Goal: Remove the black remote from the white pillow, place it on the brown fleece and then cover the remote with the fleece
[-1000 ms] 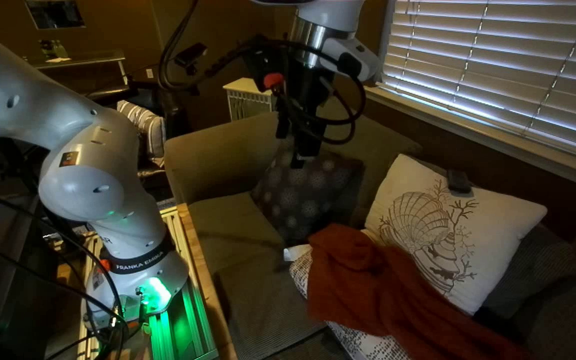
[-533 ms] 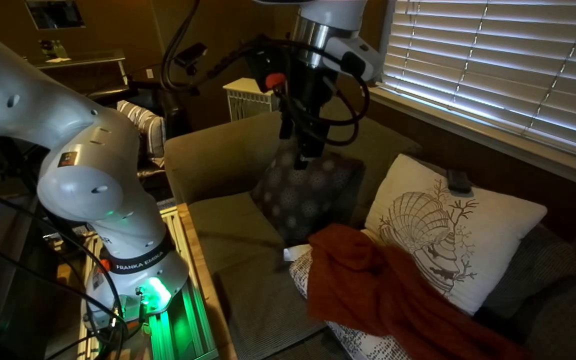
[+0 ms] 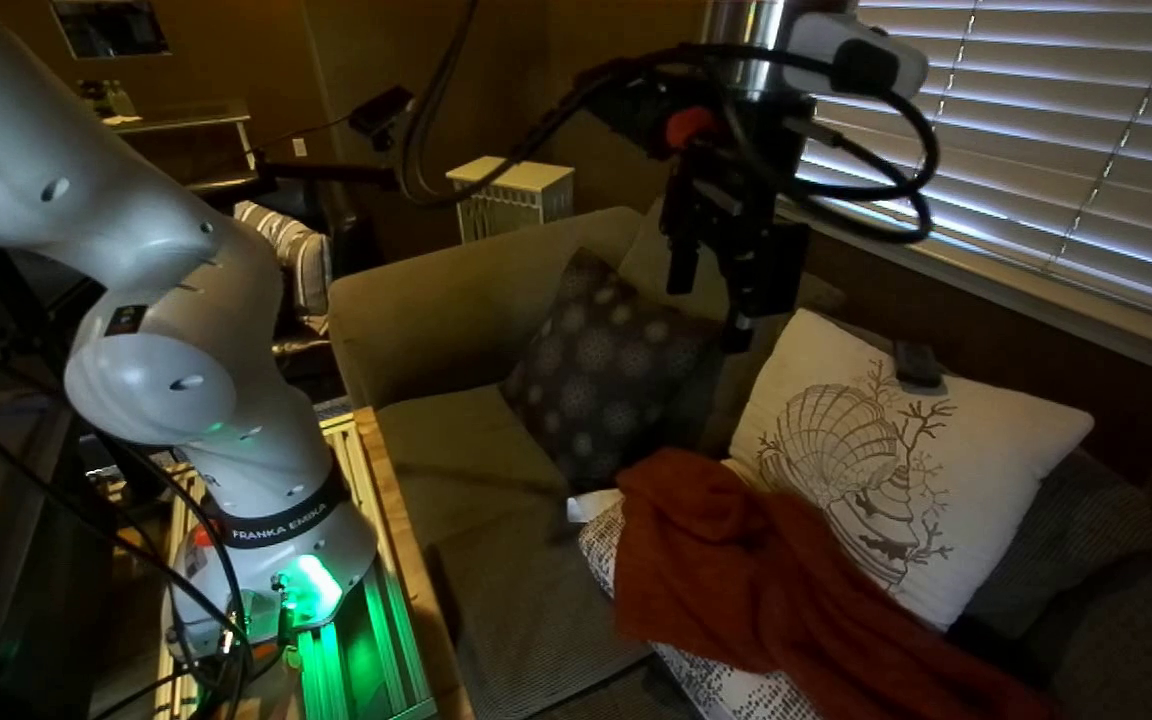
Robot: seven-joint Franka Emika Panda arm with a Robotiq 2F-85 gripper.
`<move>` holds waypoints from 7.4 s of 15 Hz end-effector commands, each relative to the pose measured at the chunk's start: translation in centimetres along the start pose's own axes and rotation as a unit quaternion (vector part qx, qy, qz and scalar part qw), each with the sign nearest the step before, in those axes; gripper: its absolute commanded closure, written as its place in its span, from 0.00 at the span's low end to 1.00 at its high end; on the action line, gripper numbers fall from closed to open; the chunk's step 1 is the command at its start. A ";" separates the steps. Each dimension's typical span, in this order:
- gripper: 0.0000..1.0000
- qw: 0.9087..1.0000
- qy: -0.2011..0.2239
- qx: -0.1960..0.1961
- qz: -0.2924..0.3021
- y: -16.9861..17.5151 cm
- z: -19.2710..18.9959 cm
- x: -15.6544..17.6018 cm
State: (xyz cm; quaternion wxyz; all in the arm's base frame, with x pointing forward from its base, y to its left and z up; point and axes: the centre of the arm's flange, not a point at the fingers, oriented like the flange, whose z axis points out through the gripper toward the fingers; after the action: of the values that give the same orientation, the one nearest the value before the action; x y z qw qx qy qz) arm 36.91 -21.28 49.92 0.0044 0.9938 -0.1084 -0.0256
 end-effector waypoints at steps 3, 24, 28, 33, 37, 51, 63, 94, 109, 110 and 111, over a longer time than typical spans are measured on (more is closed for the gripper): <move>0.00 0.998 -0.009 -0.048 -0.046 1.3 0.1 8.4; 0.00 0.986 0.008 -0.085 -0.145 -6.4 1.6 16.3; 0.00 0.982 0.036 -0.100 -0.159 -6.1 1.4 17.8; 0.00 0.968 0.092 -0.105 -0.207 -5.7 1.5 20.8; 0.00 0.954 0.124 -0.107 -0.251 -5.5 2.0 23.8; 0.00 0.940 0.126 -0.064 -0.311 -11.5 7.0 32.9; 0.00 0.941 0.107 -0.055 -0.318 -12.5 10.0 32.9; 0.00 0.902 0.164 -0.032 -0.399 -14.8 20.1 42.9; 0.66 0.879 0.176 -0.013 -0.442 -15.9 20.7 43.3; 0.66 0.879 0.178 -0.010 -0.443 -16.1 20.4 42.9; 0.66 0.878 0.181 -0.005 -0.443 -16.2 20.1 42.6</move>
State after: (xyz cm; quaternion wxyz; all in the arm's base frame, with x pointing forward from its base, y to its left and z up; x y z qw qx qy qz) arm 80.19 -14.80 26.64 0.0416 0.9305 0.3350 0.1423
